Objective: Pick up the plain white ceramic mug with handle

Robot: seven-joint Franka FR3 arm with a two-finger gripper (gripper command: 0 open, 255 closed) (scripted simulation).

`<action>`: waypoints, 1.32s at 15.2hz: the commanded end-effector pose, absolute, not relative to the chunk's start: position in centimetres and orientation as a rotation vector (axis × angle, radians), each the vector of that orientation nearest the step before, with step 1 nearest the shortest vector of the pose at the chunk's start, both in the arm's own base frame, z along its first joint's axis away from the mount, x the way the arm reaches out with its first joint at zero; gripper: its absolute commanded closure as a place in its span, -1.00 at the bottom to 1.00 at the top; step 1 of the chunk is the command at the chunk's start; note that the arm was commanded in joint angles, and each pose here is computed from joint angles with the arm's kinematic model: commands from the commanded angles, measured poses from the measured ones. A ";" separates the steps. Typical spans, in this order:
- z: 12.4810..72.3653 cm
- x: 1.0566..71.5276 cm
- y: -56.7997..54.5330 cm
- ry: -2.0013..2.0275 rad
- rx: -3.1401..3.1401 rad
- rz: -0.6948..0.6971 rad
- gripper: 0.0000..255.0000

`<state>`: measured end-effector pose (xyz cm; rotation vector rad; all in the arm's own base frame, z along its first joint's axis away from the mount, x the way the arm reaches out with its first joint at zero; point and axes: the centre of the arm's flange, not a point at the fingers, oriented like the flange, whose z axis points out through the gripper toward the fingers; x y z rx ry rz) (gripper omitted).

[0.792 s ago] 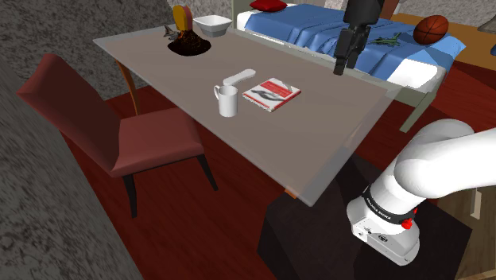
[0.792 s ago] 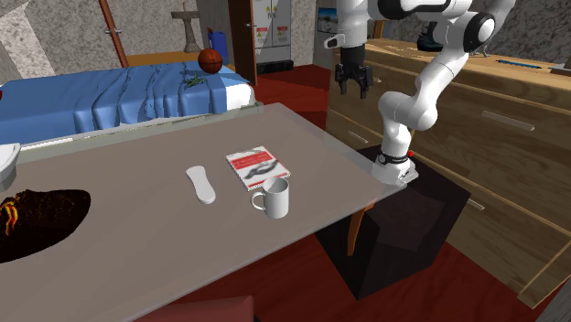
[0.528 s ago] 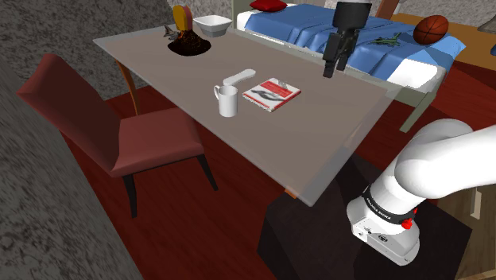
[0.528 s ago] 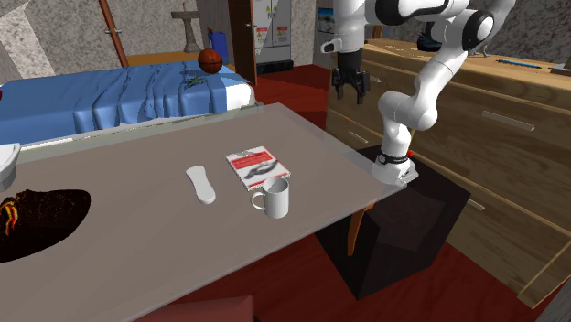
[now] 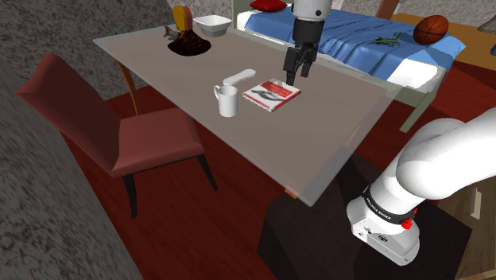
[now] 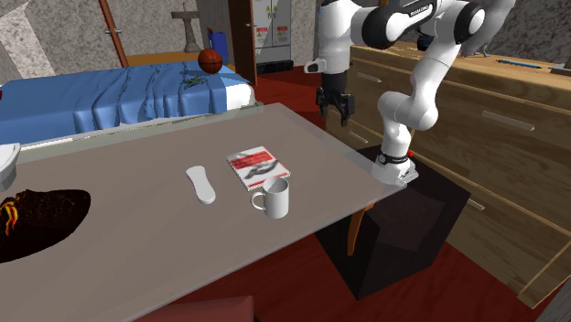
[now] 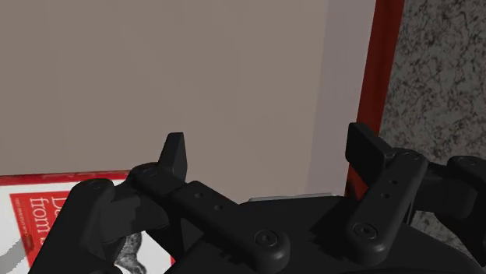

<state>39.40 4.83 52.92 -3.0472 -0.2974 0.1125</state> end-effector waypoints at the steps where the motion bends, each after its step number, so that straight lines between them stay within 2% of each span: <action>1: 51.8 41.5 6.0 -0.311 -3.053 0.094 -1.00; 20: 42.2 60.2 18.0 -0.441 -3.102 -0.054 -1.00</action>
